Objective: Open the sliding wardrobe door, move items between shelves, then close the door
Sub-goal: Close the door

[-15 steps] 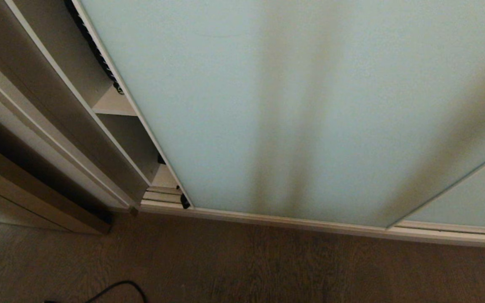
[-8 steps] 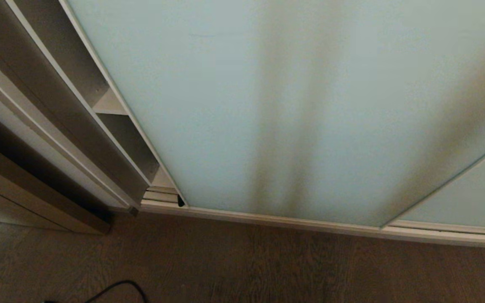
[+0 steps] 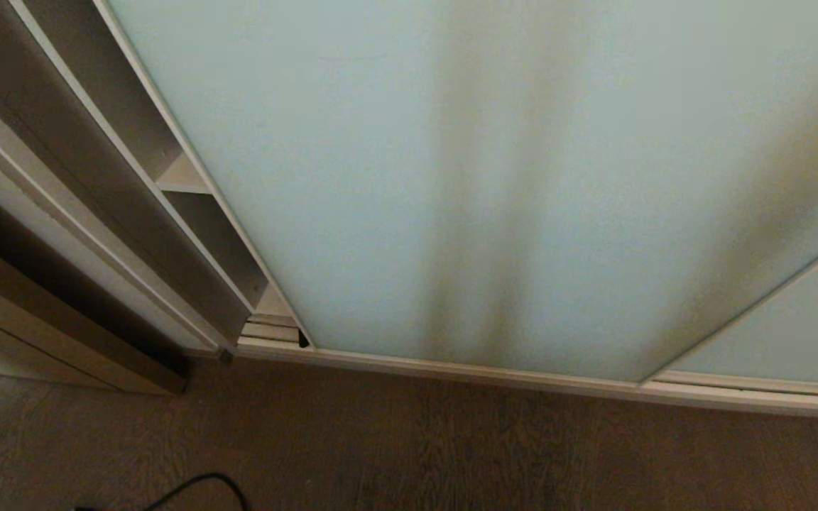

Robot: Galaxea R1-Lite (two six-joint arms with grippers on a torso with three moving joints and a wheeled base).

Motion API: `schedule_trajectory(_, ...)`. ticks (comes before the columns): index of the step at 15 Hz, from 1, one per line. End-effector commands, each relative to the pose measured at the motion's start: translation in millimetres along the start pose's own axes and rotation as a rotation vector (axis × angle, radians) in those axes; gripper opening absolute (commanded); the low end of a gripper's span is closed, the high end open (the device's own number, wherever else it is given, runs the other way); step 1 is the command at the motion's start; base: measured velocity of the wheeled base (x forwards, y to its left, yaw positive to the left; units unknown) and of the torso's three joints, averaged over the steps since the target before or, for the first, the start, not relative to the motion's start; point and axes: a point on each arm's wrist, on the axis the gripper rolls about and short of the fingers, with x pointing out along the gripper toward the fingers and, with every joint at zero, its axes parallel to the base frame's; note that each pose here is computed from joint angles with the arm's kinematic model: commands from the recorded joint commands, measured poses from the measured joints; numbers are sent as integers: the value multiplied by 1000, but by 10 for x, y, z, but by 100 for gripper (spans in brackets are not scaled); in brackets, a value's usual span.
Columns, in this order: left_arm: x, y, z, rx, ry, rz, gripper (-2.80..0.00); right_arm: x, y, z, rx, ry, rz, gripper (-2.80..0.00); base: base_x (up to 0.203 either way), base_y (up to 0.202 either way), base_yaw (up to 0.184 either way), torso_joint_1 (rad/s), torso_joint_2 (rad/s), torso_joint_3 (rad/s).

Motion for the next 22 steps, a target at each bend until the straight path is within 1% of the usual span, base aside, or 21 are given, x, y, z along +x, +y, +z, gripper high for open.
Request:
schedule_trajectory(1,1,0,1,0,1,1,-280,64,-64,31,14,14,-6,-280,0,0,0,0,0,0)
schedule_trajectory(4,1,0,1,0,1,1,-280,236,-181,161,29,22,-18,-280,0,0,0,0,0,0)
schedule_trajectory(8,1,0,1,0,1,1,-280,422,-206,334,16,25,0,-280,0,0,0,0,0,0)
schedule_trajectory(13,1,0,1,0,1,1,-280,571,-148,314,9,67,45,-280,0,0,0,0,0,0)
schedule_trajectory(18,1,0,0,0,1,1,-280,595,-109,331,-17,54,75,-280,0,0,0,0,0,0)
schedule_trajectory(22,2,0,-3,0,3,1,-280,489,-31,264,-25,52,85,-280,0,0,0,0,0,0)
